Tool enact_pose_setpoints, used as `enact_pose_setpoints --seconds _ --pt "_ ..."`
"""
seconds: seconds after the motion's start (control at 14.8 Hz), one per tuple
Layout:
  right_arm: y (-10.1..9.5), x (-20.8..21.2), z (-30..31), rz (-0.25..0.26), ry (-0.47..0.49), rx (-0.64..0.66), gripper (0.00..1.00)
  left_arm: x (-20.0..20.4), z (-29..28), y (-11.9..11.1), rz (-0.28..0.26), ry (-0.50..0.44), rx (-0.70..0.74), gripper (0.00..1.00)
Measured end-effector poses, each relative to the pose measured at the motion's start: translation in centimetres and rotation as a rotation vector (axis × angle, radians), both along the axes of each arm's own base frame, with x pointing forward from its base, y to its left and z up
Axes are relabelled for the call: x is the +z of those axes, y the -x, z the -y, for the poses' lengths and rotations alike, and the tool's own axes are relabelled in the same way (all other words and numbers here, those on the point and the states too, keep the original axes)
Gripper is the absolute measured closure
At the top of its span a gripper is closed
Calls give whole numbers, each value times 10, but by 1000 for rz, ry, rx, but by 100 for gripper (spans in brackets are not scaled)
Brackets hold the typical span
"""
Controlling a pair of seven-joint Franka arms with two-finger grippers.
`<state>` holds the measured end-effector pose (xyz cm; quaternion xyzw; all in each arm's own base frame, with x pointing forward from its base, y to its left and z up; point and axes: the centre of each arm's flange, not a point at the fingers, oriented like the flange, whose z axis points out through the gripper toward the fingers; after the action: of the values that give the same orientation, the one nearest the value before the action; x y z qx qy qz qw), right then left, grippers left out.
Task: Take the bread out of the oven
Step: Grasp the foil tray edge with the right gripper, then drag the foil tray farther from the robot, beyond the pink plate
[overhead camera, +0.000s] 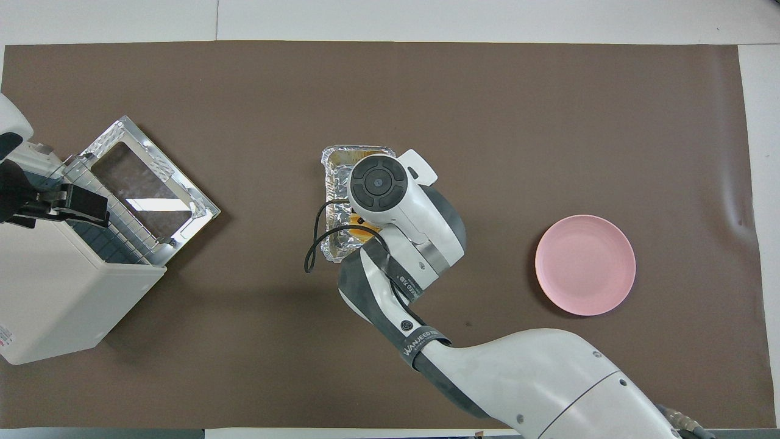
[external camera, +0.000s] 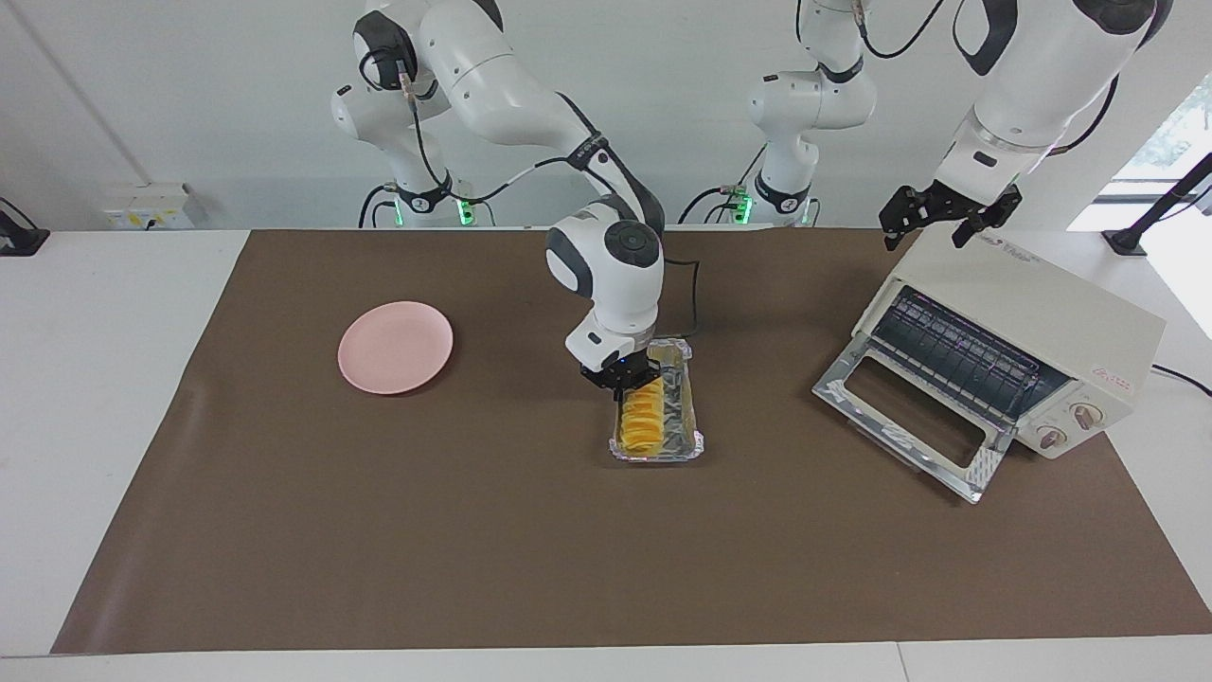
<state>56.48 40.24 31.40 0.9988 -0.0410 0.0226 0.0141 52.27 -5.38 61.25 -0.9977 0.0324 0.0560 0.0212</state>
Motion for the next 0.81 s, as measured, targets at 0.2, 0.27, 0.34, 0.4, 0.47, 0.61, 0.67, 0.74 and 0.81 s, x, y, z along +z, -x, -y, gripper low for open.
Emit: enact_pose_setpoints --seconds 0.2,0.27,0.34,0.4,0.47,0.61,0.67,0.74,0.81 --pt "-22 31 29 -45 32 -13 99 0 0 0 0 0 0 0" --pt "-37 52 49 -66 25 -12 99 0 0 0 0 0 0 0" --pt "-53 73 74 -83 9 -7 99 0 0 0 0 0 0 0" --pt "-68 93 104 -92 -8 4 99 0 0 0 0 0 0 0" --pt "-83 106 136 -96 -18 21 99 0 0 0 0 0 0 0" --pt "-108 115 206 -91 -40 72 99 0 0 0 0 0 0 0" --pt "-117 114 235 -85 -45 106 99 0 0 0 0 0 0 0" --pt "-125 110 262 -74 -47 137 99 0 0 0 0 0 0 0" --pt "-131 103 289 -62 -49 165 99 0 0 0 0 0 0 0"
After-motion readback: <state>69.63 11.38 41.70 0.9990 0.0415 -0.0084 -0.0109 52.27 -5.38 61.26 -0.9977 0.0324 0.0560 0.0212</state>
